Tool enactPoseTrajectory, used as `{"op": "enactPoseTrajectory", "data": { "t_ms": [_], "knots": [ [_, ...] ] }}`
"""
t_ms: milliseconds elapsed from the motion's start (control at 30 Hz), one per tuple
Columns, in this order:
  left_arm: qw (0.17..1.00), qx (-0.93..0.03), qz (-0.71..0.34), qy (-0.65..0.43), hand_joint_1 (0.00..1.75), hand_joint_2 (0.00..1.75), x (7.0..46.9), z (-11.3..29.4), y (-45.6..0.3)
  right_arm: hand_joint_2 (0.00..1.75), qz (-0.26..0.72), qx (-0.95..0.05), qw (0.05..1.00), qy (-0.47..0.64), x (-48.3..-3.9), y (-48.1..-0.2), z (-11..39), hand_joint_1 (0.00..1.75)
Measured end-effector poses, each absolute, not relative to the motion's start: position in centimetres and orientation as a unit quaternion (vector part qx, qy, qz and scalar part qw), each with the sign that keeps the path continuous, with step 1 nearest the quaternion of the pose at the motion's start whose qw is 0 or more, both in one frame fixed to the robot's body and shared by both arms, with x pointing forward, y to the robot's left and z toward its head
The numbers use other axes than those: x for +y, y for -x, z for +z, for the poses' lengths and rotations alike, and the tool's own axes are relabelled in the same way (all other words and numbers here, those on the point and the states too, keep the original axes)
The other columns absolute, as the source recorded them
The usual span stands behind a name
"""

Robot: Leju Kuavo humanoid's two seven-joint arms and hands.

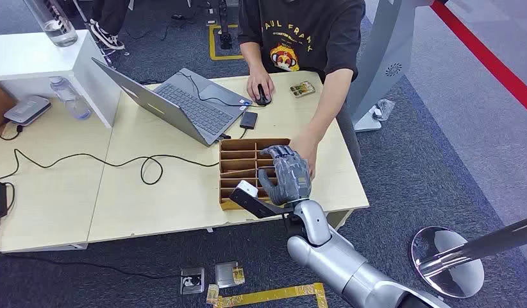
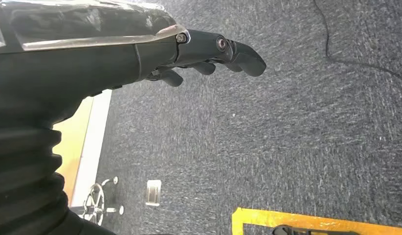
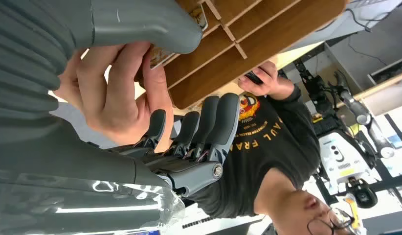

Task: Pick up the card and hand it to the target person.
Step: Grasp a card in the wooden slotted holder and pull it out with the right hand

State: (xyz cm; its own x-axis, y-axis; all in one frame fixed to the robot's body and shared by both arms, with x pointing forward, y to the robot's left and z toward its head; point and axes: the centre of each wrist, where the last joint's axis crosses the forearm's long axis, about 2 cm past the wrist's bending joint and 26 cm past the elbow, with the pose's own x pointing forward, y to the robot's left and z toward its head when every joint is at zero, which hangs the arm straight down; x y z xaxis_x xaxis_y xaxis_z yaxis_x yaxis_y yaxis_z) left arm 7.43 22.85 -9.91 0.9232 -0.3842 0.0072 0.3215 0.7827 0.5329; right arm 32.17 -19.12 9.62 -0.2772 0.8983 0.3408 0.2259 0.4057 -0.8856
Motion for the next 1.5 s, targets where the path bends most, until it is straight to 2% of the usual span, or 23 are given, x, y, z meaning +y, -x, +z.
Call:
{"op": "enactPoseTrajectory", "data": {
  "t_ms": [500, 1233, 1367, 1500],
  "knots": [
    [0.941, -0.062, -0.191, -0.271, 0.0, 1.75, 22.7, -9.9, -7.5, 1.75, 0.397, -0.689, 0.451, 0.405, -19.9, -32.2, 8.7, 0.85],
    [0.941, -0.069, -0.193, -0.27, 0.0, 1.75, 22.6, -9.8, -7.7, 1.75, 0.421, -0.666, 0.458, 0.411, -20.6, -33.1, 8.0, 0.98],
    [0.94, -0.07, -0.195, -0.271, 0.0, 1.75, 22.6, -9.8, -7.8, 1.75, 0.428, -0.661, 0.459, 0.412, -20.8, -33.3, 7.9, 1.07],
    [0.94, -0.071, -0.196, -0.271, 0.0, 1.75, 22.5, -9.8, -7.9, 1.75, 0.432, -0.656, 0.46, 0.414, -21.0, -33.5, 7.8, 1.23]
  ]
}}
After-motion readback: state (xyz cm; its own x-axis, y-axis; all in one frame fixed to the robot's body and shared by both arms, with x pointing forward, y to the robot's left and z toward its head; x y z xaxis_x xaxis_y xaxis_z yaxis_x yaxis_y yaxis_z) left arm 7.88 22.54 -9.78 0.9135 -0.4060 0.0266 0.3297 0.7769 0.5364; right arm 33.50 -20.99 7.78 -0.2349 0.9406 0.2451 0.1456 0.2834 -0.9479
